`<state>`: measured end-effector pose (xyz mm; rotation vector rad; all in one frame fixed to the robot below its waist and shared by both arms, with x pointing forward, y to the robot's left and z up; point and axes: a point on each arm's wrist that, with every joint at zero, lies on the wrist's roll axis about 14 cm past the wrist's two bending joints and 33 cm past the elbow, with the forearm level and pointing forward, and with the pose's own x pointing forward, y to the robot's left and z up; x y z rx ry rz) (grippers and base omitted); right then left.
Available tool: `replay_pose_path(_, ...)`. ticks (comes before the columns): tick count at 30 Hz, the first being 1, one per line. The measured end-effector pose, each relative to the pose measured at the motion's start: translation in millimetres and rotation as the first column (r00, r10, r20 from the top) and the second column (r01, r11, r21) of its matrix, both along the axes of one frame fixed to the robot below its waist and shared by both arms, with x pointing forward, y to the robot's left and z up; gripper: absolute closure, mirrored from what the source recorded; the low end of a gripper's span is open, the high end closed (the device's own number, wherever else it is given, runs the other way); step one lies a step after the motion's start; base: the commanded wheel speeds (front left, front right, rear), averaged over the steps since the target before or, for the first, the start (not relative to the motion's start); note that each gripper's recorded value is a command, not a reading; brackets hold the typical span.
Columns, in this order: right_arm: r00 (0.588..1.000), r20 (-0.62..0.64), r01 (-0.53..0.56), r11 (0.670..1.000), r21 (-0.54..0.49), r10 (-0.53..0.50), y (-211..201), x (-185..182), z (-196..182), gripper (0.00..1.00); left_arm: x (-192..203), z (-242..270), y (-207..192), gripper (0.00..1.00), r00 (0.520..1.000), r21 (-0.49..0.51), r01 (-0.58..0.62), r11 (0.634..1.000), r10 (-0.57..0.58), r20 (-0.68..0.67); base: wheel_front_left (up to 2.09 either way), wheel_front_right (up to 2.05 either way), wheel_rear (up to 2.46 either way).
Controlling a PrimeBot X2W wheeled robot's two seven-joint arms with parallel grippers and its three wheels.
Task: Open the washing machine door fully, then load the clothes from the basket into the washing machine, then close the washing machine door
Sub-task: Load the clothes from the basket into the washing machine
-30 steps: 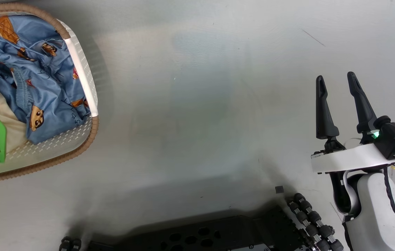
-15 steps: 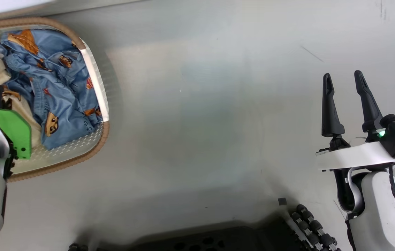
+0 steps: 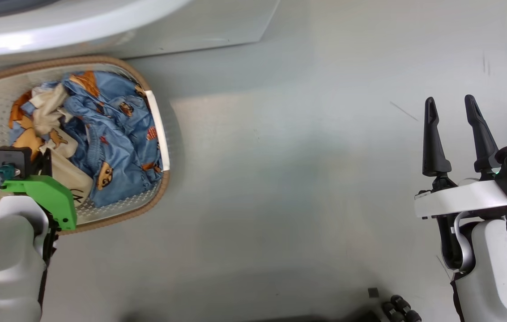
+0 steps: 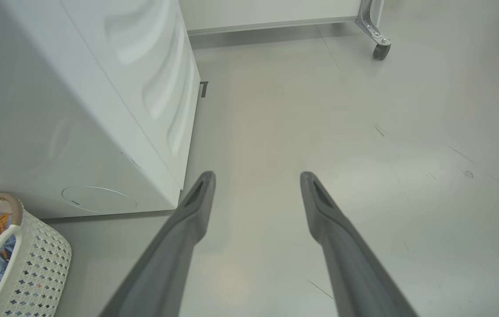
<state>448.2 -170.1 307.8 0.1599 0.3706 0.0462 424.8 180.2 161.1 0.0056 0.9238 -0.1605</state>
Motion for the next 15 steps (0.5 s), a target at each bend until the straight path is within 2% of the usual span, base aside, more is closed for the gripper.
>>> replay_pose_path(8, 0.998, 0.063, -0.028, 0.999, 0.021, 0.027, 10.9, 2.9, 29.0, 0.00, 3.5, 43.1, 7.9, 1.00, 0.993, -0.018, -0.066, 0.998, 0.068, 0.100, 0.00, 0.00, 0.00)
replay_pose_path(15, 0.994, 0.099, -0.039, 0.999, 0.027, 0.036, 14.9, -4.2, 51.2, 0.00, 14.9, 90.7, 16.8, 1.00, 0.965, -0.052, -0.123, 0.991, 0.131, 0.227, 0.00, 0.00, 0.00)
